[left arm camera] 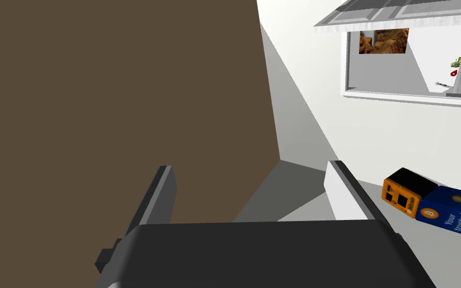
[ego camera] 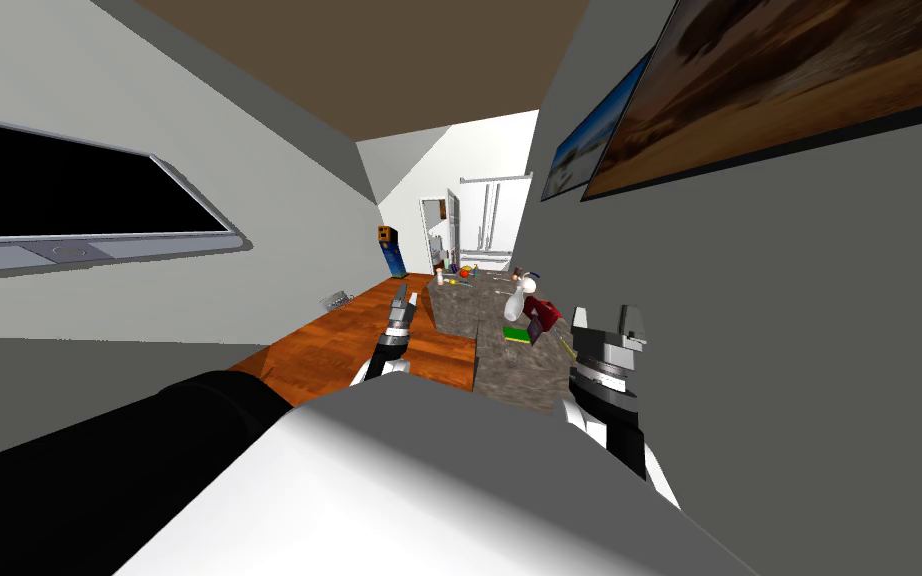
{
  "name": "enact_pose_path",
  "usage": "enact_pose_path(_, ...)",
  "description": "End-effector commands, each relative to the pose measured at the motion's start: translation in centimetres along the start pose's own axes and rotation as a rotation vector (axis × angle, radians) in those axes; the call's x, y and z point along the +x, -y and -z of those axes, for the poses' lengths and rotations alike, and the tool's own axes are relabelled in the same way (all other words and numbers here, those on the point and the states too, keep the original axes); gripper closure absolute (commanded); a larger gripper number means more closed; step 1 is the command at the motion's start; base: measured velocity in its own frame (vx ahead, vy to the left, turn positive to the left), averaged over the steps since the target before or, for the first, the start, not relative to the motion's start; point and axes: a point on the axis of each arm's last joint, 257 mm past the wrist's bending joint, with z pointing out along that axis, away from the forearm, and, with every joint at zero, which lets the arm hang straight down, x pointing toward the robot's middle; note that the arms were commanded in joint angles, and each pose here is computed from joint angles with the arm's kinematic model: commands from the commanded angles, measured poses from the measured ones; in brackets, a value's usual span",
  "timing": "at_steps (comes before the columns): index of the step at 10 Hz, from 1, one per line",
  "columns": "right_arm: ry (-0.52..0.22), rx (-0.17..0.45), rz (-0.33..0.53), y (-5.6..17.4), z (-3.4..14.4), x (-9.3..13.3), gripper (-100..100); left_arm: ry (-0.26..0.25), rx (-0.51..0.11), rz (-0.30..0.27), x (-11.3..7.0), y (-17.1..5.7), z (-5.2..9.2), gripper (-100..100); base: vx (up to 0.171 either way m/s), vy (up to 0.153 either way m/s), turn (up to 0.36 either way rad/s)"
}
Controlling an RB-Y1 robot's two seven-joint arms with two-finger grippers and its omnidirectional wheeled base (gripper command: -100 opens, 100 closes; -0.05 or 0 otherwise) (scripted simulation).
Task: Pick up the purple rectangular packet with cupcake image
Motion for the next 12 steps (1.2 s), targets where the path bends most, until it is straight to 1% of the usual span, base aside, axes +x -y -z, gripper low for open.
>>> enact_pose_path(1, -0.037, 0.025, 0.042, 0.9, 0.2, 0.5, -100, 0.0, 0.0, 0.0, 0.0, 0.0, 0.0, 0, -0.008, -0.006, -0.023)
enact_pose_path(2, -0.052, 0.036, 0.062, 1.3, 0.3, 0.6, -100, 0.0, 0.0, 0.0, 0.0, 0.0, 0.0, 0, -0.014, -0.01, -0.016)
enact_pose_path(3, -0.083, 0.064, 0.112, 2.4, 0.6, 0.9, -100, 0.0, 0.0, 0.0, 0.0, 0.0, 0.0, 0, -0.021, -0.013, -0.013)
enact_pose_path(7, -0.153, 0.134, 0.252, 5.4, 1.5, 1.4, -100, 0.0, 0.0, 0.0, 0.0, 0.0, 0.0, 0, -0.017, -0.005, -0.003)
enact_pose_path(12, -0.251, 0.244, 0.481, 10.5, 3.3, 1.0, -100, 0.0, 0.0, 0.0, 0.0, 0.0, 0.0, 0, -0.012, 0.006, 0.014)
